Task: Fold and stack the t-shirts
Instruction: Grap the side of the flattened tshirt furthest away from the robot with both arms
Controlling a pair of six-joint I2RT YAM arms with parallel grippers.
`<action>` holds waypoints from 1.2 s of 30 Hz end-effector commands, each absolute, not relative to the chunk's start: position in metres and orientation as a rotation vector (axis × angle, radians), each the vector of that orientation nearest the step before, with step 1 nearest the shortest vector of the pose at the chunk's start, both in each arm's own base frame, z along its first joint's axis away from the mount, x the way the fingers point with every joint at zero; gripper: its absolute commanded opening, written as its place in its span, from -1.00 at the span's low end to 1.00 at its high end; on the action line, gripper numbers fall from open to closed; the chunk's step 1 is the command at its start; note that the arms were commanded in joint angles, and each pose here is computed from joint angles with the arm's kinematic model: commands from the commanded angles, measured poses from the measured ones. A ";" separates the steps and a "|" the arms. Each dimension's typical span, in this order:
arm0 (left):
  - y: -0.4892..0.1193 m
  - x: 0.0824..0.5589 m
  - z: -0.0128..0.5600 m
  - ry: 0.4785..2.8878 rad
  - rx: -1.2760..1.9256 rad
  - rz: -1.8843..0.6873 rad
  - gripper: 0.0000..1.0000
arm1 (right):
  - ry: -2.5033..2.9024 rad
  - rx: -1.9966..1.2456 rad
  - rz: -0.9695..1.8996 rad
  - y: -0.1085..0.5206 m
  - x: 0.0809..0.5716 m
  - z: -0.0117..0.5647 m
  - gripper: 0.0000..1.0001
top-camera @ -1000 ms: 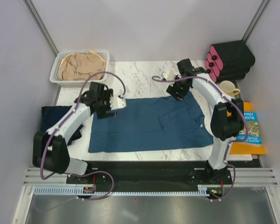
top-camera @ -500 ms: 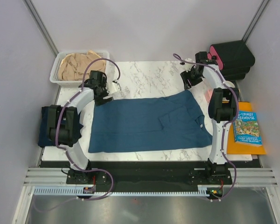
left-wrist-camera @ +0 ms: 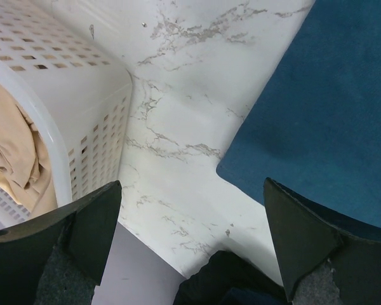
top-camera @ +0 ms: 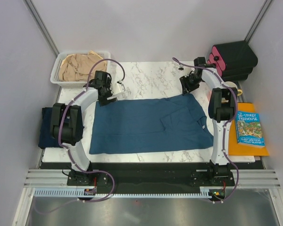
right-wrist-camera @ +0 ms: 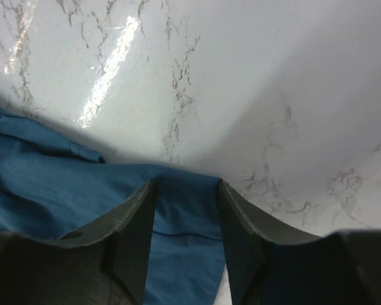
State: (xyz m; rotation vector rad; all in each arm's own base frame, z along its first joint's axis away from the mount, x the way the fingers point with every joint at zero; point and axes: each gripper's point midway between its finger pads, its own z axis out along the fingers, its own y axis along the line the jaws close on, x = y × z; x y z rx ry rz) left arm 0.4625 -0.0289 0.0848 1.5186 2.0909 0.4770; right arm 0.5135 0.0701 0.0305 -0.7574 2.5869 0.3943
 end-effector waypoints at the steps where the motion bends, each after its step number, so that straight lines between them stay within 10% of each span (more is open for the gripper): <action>1: -0.035 0.473 0.085 2.045 1.548 0.512 0.99 | 2.564 -0.733 0.448 0.075 0.521 0.033 -0.02; 8: -0.042 0.466 0.057 2.048 1.640 0.518 0.99 | 2.555 -0.731 0.433 0.070 0.524 0.036 -0.05; 16: -0.049 0.466 0.031 2.065 1.694 0.551 0.99 | 2.522 -0.754 0.420 0.070 0.529 0.047 -0.98; 36: -0.060 0.463 0.024 2.033 1.737 0.547 0.99 | 2.305 -1.121 0.457 0.107 0.477 0.121 -1.00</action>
